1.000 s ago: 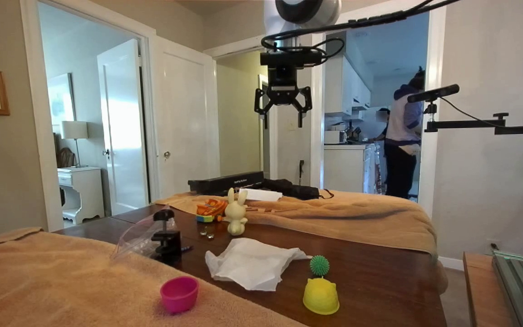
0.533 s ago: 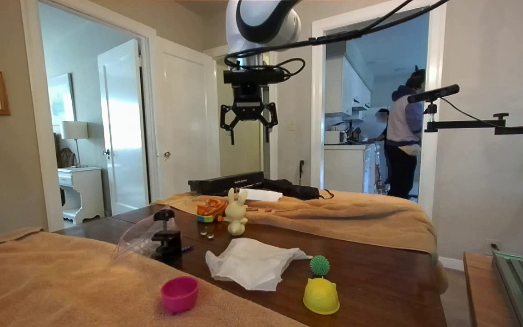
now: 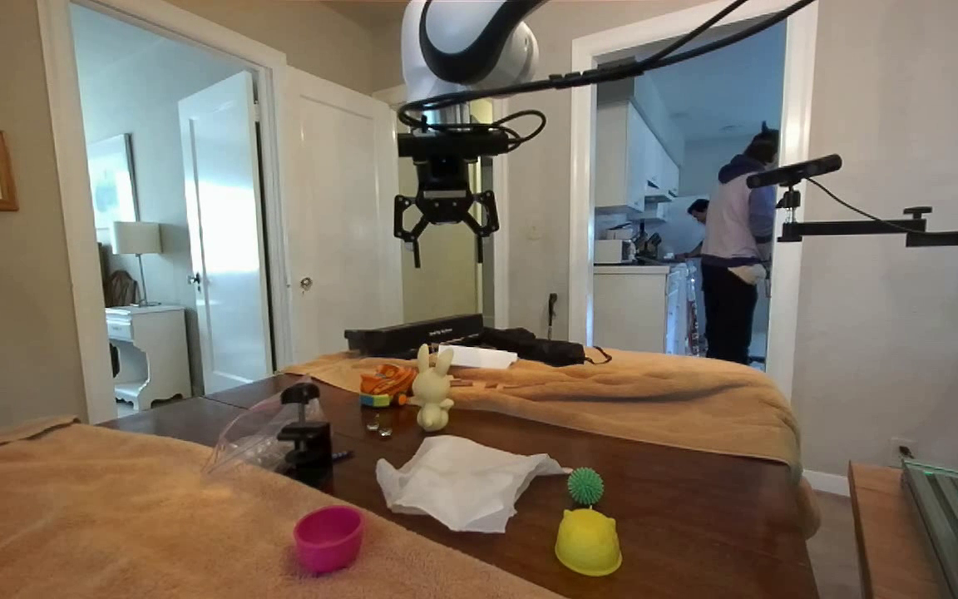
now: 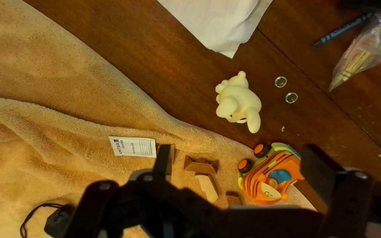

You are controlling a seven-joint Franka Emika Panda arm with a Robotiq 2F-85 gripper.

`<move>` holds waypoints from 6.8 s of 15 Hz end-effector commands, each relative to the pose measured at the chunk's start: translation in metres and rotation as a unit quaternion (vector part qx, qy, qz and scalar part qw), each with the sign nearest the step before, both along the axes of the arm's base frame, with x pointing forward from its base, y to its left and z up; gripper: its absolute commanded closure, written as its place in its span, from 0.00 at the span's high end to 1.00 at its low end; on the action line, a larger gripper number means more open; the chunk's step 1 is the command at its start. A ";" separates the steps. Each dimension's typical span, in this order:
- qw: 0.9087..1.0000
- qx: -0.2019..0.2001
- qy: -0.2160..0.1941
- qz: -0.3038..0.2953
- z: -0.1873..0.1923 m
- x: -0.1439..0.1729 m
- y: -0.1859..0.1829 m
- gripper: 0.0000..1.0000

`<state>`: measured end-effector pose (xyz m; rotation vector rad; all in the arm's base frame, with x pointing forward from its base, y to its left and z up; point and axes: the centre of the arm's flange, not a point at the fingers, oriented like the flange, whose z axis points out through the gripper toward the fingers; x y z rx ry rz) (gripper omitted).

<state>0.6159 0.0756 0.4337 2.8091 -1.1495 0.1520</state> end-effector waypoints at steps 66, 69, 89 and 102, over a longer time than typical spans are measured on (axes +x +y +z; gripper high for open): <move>0.981 0.154 0.078 0.090 -0.164 0.147 0.148 0.26; 0.983 0.137 0.075 0.098 -0.152 0.145 0.144 0.05; 0.983 0.055 0.146 0.095 -0.103 0.112 0.090 0.01; 0.976 0.047 0.146 0.155 -0.023 0.067 0.099 0.01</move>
